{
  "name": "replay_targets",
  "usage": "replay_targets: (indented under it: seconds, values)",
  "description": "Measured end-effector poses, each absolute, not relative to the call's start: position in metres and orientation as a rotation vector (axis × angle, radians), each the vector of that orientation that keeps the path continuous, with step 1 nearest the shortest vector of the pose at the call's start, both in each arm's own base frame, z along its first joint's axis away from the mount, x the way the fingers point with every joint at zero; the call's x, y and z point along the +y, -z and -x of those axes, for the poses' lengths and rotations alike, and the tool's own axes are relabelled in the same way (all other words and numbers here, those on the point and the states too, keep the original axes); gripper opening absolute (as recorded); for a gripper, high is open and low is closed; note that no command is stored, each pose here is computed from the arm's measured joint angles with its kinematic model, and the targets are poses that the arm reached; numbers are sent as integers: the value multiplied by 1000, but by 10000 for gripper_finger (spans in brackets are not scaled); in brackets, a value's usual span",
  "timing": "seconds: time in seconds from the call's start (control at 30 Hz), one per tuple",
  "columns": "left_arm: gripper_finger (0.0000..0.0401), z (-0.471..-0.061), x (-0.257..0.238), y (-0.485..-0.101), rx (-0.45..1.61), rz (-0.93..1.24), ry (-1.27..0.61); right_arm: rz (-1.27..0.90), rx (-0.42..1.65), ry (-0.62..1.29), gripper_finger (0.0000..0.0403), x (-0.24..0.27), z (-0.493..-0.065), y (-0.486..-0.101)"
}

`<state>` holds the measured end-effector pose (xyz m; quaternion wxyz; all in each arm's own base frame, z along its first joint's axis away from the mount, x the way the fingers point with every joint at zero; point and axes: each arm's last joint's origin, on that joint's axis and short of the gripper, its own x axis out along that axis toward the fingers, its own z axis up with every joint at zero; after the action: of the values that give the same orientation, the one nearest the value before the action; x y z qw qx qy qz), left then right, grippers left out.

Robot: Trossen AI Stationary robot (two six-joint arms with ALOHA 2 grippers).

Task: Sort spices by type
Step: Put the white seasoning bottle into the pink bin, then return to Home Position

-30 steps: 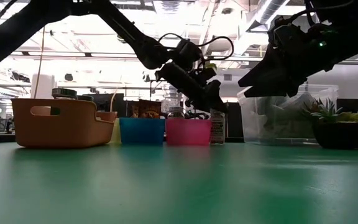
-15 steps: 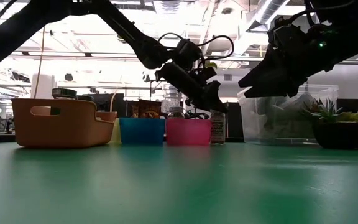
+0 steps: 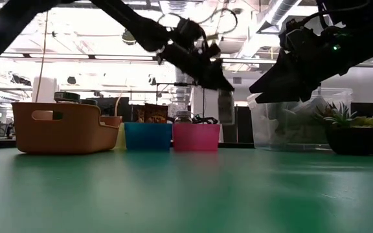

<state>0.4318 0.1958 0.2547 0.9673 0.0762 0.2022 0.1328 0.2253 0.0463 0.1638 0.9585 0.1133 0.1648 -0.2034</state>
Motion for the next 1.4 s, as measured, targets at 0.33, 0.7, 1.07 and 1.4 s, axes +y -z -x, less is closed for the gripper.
replay_targets:
  seconds: [0.33,0.7,1.07,1.4]
  values:
    - [197,-396,179,-295,558,-151,-209,-223,342,403,292,49,-224,-163]
    - [197,-383,190,-249,543,-92,-305,-230,317,399,292,52,-225,-165]
    - [225,-373,188,-216,542,-123,-334,-227,317,408,292,50,-225,-165]
    - [243,-374,189,-215,527,-98,-350,-228,316,409,292,50,-225,-165]
